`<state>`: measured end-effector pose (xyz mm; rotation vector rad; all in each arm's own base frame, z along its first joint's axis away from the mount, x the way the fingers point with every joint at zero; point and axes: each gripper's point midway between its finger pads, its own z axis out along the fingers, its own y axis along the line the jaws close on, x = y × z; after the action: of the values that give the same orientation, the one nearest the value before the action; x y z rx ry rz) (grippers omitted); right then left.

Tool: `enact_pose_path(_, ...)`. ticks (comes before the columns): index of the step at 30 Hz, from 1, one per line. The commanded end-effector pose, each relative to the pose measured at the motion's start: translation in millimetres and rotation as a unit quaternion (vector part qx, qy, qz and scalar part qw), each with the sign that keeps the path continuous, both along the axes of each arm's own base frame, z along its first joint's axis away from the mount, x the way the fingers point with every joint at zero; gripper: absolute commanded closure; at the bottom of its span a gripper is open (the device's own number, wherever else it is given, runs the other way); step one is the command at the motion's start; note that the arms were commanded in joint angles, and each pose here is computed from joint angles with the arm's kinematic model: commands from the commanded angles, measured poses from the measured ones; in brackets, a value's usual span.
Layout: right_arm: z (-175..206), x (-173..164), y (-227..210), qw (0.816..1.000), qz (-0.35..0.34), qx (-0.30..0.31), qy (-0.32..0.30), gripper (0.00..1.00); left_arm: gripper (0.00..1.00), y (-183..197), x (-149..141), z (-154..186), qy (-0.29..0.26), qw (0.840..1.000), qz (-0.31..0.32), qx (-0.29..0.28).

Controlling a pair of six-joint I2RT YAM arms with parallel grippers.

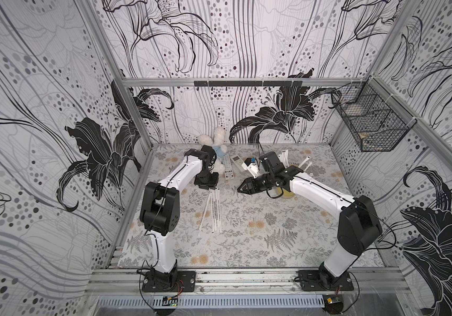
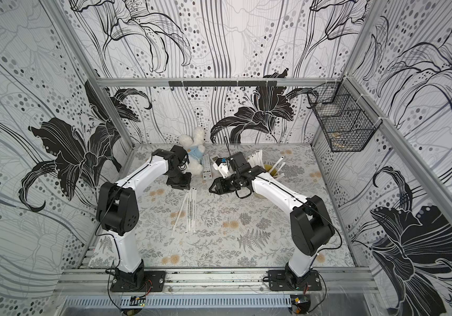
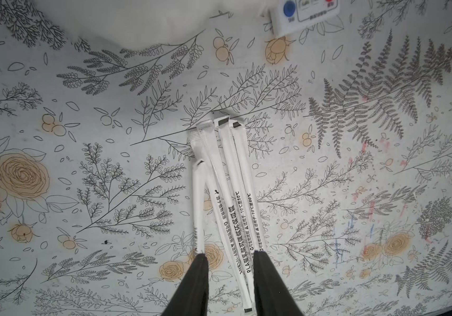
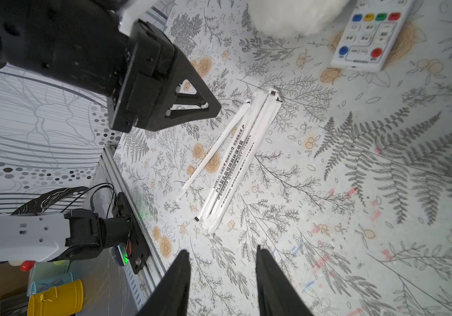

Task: Take the straws out of the storage container
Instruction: Place the straw at the center of the board, then adjust the straw at the center of the board.

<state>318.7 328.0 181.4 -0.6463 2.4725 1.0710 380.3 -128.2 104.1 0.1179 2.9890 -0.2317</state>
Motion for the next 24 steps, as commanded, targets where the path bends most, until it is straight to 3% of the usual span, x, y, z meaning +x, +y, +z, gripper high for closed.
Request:
enact_pose_path(1, 9, 3, 2, 1.000, -0.007, 0.000, -0.007, 0.57, 0.67, 3, 11, 27, -0.083, 0.995, 0.047, -0.028)
enact_pose_path(6, 6, 5, 4, 1.000, -0.008, 0.000, -0.004, 0.57, 0.68, 23, -11, 25, -0.155, 0.971, 0.170, -0.055)
enact_pose_path(11, 8, 7, 9, 1.000, -0.005, 0.005, -0.006, 0.57, 0.68, 48, -57, -24, -0.138, 0.960, 0.242, -0.038)
enact_pose_path(17, 5, 6, 11, 1.000, -0.001, 0.004, -0.005, 0.57, 0.65, 49, -92, -73, -0.087, 0.964, 0.250, -0.039)
enact_pose_path(19, 4, 4, 11, 1.000, 0.000, 0.005, -0.003, 0.58, 0.65, 54, -96, -78, -0.082, 0.963, 0.254, -0.023)
enact_pose_path(24, 2, 3, 10, 1.000, -0.001, 0.002, -0.002, 0.58, 0.67, 47, -96, -77, -0.084, 0.965, 0.245, -0.045)
